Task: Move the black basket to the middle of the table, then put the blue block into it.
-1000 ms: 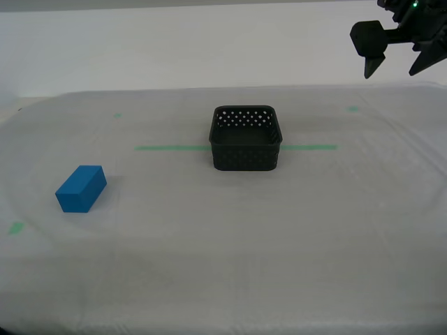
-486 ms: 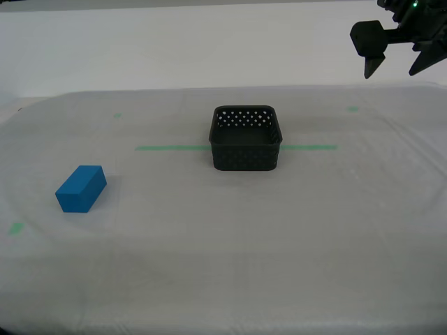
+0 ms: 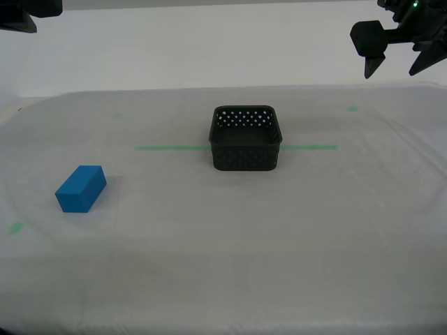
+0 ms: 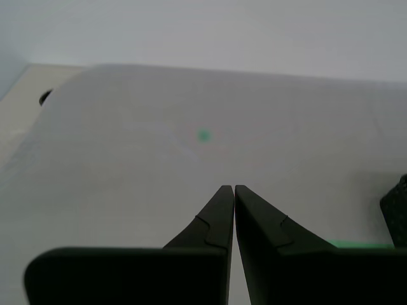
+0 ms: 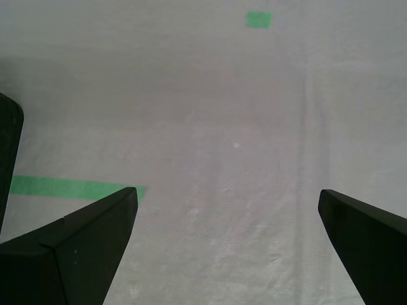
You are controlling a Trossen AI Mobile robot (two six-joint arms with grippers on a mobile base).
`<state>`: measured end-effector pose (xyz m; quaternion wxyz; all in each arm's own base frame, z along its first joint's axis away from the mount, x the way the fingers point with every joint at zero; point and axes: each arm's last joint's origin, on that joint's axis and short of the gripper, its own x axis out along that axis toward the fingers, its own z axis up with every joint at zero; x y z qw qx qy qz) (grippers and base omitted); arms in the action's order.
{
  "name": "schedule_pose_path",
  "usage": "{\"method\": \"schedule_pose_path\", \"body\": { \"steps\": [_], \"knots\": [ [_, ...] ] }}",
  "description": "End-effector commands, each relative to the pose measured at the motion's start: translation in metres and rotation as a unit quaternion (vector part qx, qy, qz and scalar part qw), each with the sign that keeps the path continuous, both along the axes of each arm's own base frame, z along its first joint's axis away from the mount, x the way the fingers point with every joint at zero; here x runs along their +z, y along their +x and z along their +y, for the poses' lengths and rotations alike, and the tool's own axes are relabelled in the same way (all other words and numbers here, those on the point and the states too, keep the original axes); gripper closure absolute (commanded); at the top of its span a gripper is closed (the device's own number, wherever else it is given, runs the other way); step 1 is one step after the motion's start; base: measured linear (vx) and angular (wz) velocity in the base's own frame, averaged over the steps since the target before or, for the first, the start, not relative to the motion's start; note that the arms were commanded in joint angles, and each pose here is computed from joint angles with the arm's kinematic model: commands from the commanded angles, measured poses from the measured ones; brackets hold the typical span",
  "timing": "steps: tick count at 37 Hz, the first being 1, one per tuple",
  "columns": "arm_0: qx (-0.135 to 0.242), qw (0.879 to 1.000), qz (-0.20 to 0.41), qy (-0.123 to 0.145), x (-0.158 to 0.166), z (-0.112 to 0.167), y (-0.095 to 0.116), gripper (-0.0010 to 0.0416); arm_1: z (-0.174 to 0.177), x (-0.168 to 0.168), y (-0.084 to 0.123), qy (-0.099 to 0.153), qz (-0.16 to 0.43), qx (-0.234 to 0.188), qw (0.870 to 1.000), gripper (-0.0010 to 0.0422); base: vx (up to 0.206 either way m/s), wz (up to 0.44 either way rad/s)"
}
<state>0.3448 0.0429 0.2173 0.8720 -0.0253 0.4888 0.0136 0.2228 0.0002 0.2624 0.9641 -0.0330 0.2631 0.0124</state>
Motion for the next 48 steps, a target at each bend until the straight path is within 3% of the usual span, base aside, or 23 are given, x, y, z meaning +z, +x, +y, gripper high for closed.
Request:
{"method": "schedule_pose_path", "body": {
  "steps": [1,14,21,38,48],
  "knots": [
    [0.0,1.0,-0.001,0.0,0.001,0.0,0.0,0.0007,0.0,0.0,-0.003,0.0,0.034,0.0,0.999,0.0412,0.0,0.0],
    [0.001,1.0,-0.001,0.0,0.001,0.0,0.0,0.0007,0.0,0.009,-0.017,-0.007,0.144,0.006,0.99,0.0412,0.0,0.0],
    [0.0,1.0,-0.001,0.0,0.001,0.0,0.0,0.0007,0.0,0.015,-0.023,-0.033,0.18,0.03,0.983,0.0412,0.0,0.0],
    [0.0,1.0,-0.001,0.0,0.001,0.0,0.0,0.0007,0.0,0.02,-0.034,-0.032,0.243,0.033,0.969,0.041,0.0,0.0],
    [0.0,1.0,-0.001,0.0,0.001,0.0,0.0,0.0007,0.0,0.02,-0.034,-0.032,0.244,0.033,0.969,0.0326,0.0,0.0]
  ]
}}
